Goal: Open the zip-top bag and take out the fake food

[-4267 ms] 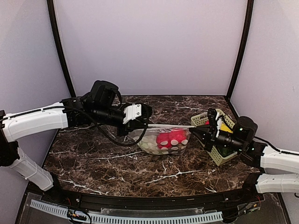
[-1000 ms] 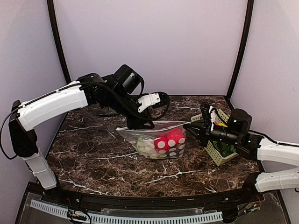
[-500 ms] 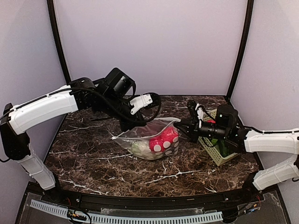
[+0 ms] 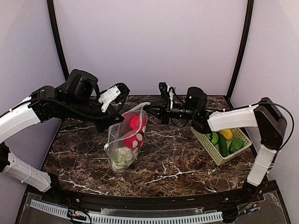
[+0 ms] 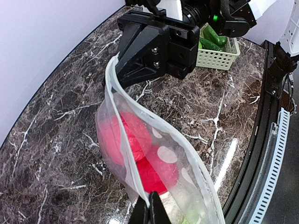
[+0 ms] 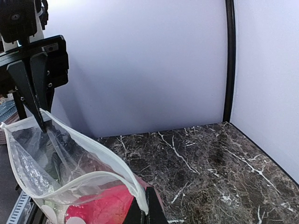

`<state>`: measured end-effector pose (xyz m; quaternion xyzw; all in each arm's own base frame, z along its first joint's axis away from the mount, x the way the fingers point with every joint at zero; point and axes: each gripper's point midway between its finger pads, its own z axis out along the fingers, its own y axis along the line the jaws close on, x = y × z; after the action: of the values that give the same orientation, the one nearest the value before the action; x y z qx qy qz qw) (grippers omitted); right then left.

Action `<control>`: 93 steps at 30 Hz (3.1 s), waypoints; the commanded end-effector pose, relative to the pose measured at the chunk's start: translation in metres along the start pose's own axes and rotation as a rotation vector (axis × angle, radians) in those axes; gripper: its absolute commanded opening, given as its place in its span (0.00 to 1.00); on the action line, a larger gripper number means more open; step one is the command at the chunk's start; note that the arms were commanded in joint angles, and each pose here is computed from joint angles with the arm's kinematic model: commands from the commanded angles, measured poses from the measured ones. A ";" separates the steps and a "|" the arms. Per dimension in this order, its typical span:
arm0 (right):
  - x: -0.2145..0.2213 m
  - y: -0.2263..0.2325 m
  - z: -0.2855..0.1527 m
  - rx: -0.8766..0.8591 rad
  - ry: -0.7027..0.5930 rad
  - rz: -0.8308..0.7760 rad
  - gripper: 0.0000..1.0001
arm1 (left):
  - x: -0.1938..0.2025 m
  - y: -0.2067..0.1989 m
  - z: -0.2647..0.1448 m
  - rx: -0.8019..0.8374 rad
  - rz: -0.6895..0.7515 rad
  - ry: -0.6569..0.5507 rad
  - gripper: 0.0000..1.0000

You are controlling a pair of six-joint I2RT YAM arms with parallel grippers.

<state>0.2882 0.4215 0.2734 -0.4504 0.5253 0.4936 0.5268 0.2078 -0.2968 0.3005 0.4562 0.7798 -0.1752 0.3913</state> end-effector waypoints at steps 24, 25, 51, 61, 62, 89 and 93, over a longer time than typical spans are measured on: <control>0.031 0.028 -0.128 0.256 0.166 0.123 0.67 | -0.010 -0.039 0.126 0.215 -0.233 -0.037 0.01; 0.027 0.031 -0.129 0.255 0.167 0.113 0.68 | -0.011 -0.040 0.128 0.220 -0.234 -0.033 0.01; 0.105 0.013 -0.058 0.296 0.545 -0.050 0.70 | -0.013 -0.052 0.120 0.313 -0.235 -0.036 0.01; 0.100 0.032 -0.049 0.171 0.530 -0.196 0.77 | -0.010 -0.063 0.110 0.454 -0.241 -0.070 0.01; 0.096 0.037 -0.049 0.150 0.515 -0.216 0.75 | -0.011 -0.063 0.108 0.458 -0.238 -0.075 0.01; 0.129 0.098 -0.037 0.002 0.648 -0.226 0.65 | -0.011 -0.061 0.082 0.562 -0.246 -0.156 0.01; 0.139 0.103 -0.031 -0.012 0.670 -0.219 0.61 | -0.010 -0.061 0.083 0.563 -0.257 -0.160 0.01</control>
<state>0.1841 0.4043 0.1553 -0.6383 0.6070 0.2633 0.3933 0.1996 -0.3873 0.2368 0.4304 0.7354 -0.4476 0.2712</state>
